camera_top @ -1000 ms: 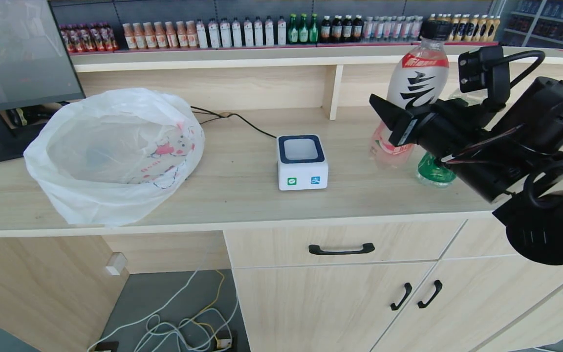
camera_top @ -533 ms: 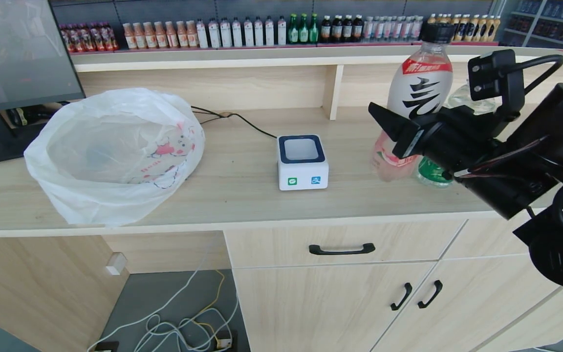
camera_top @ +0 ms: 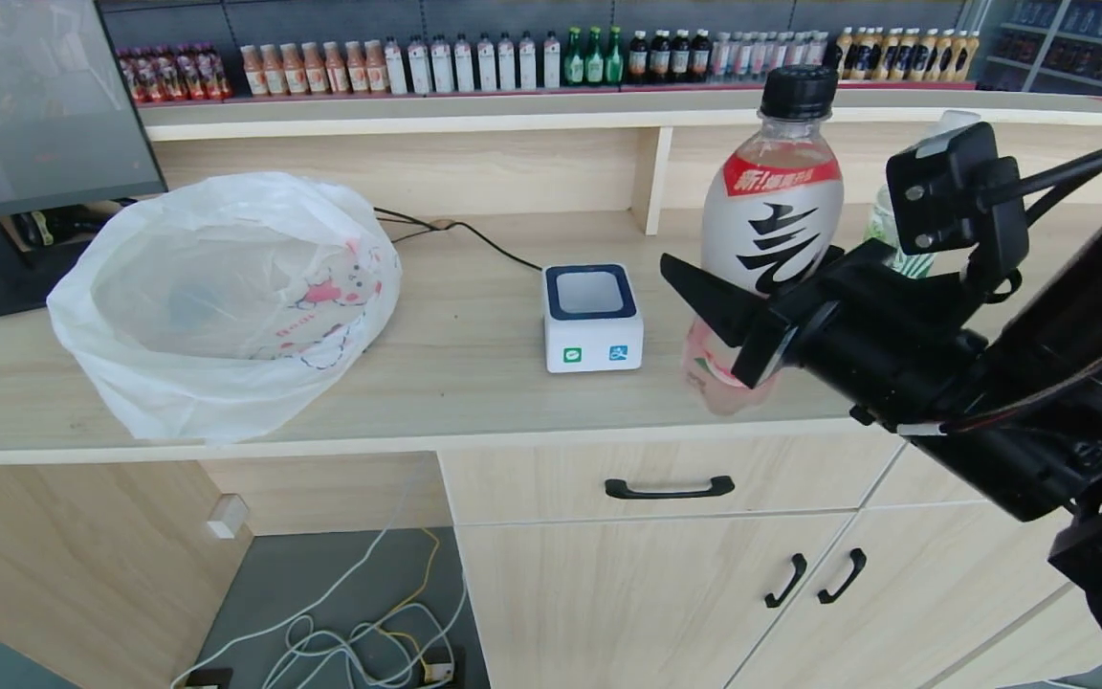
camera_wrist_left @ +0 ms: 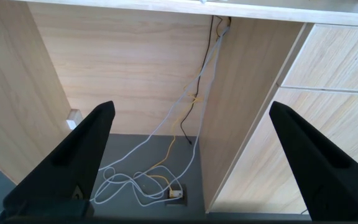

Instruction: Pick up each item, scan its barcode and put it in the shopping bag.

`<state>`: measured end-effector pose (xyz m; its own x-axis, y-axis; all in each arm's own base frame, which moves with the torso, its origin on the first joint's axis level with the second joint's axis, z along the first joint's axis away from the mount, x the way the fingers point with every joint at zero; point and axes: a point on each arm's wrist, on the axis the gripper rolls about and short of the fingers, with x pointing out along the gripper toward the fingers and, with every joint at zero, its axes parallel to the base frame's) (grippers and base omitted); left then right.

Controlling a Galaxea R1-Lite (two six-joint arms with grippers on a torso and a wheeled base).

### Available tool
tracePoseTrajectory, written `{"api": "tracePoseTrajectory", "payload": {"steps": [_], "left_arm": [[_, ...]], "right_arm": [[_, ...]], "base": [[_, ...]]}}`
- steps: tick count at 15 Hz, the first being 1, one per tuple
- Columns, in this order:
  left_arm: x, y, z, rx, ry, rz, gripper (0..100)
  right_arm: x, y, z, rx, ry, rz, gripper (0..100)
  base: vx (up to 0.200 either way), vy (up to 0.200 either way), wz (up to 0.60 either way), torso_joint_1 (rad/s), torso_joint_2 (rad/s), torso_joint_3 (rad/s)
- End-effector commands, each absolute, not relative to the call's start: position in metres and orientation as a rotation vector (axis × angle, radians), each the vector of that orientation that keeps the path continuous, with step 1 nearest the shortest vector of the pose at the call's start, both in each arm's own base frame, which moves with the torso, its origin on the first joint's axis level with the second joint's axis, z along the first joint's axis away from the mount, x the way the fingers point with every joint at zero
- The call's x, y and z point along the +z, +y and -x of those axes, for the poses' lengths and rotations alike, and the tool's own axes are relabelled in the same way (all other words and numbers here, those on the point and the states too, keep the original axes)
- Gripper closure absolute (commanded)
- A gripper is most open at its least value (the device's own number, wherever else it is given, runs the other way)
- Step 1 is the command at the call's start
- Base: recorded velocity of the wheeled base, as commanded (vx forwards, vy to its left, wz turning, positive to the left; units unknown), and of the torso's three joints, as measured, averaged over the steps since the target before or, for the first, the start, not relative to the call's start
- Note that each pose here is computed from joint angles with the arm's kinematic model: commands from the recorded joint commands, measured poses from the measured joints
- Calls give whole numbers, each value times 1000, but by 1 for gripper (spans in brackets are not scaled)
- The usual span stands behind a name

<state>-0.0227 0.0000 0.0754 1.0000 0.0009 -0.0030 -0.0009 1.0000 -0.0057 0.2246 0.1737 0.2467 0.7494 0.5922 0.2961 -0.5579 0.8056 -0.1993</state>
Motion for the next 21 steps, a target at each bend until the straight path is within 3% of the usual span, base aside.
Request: {"api": "tracePoseTrajectory", "payload": {"steps": [1, 9, 21], "left_arm": [[75, 0, 23, 0, 3, 6, 0], [75, 0, 23, 2, 3, 6, 0], [75, 0, 23, 2, 3, 6, 0]], "right_arm": [[248, 181, -203, 671, -378, 121, 100], [208, 218, -160, 706, -276, 290, 100], [235, 260, -103, 636, -514, 533, 100]], "base": [[0, 0, 0, 0, 0, 0], [0, 0, 0, 0, 0, 0], [0, 0, 0, 0, 0, 0]]}}
